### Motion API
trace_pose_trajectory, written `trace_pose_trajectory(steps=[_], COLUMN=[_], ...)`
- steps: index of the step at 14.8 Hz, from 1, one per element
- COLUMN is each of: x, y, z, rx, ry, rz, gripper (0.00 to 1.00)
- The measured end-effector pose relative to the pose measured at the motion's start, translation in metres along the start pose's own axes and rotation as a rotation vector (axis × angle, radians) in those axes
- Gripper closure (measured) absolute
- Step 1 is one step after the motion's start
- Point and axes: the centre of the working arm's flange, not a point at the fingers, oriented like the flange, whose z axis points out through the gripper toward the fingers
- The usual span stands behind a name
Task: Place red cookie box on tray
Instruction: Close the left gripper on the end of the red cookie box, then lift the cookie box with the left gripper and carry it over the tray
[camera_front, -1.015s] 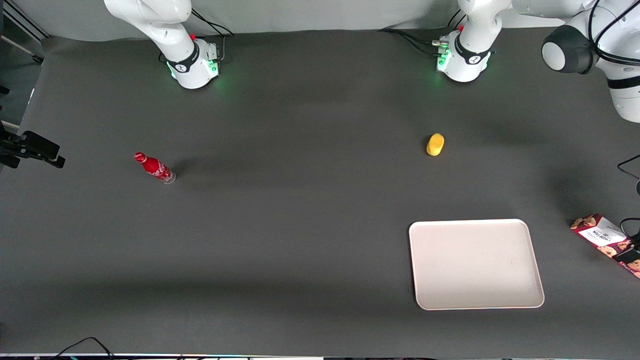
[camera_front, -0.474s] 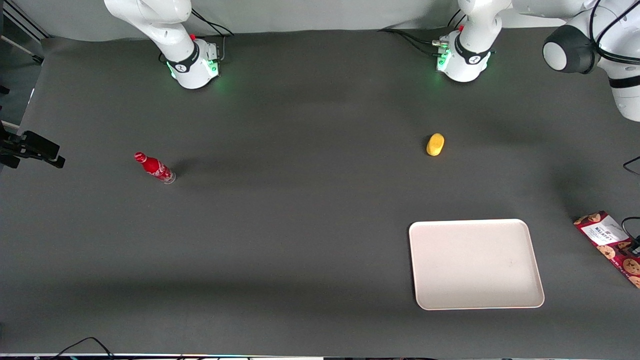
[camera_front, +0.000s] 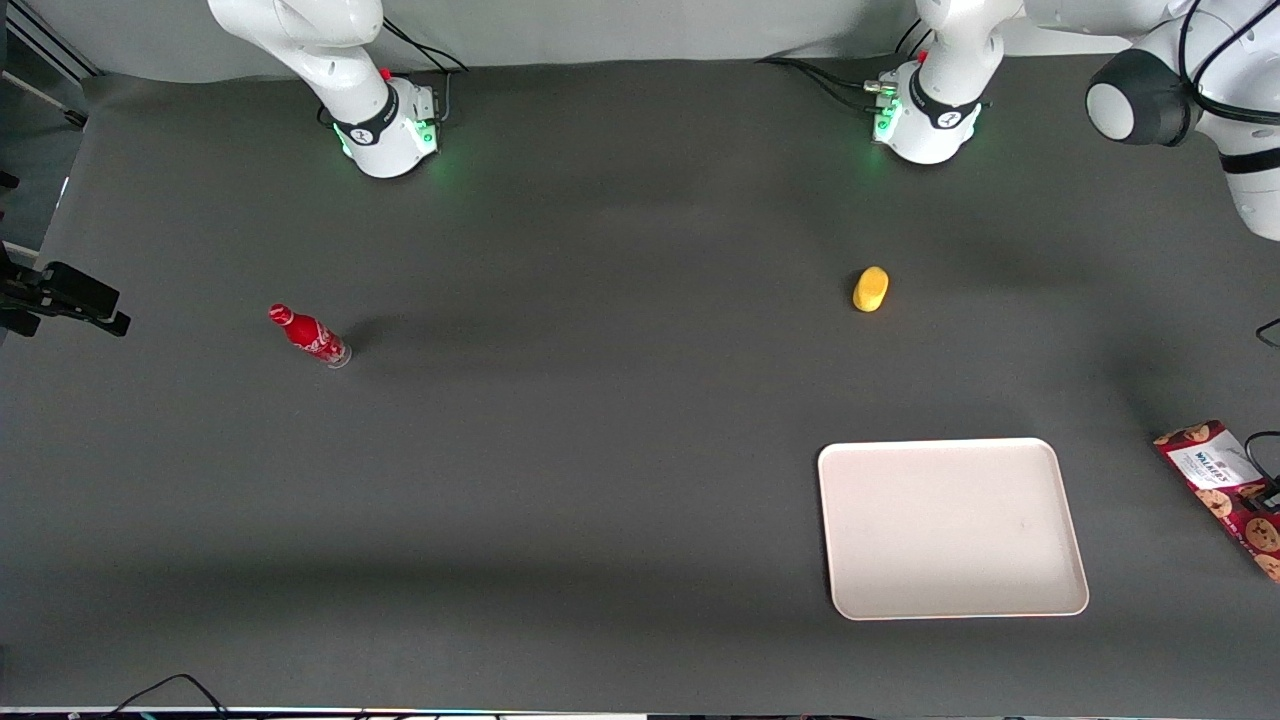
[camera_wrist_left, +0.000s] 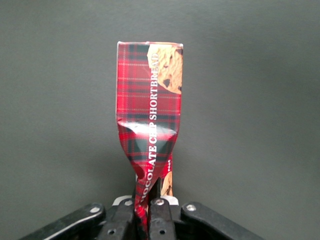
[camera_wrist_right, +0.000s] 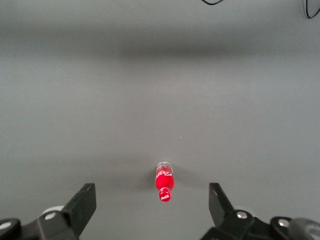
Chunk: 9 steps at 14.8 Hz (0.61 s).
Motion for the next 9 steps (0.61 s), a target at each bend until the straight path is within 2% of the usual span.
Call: trace_pose_trajectory(steps=[4,9], x=[0.01,0.01], y=[0.017,0.087], z=[-0.077,-0.231], rx=[-0.059,-0.083], ry=[-0.065,-0.057], rz=[0.116,0.287], gripper=[0.94,0.94])
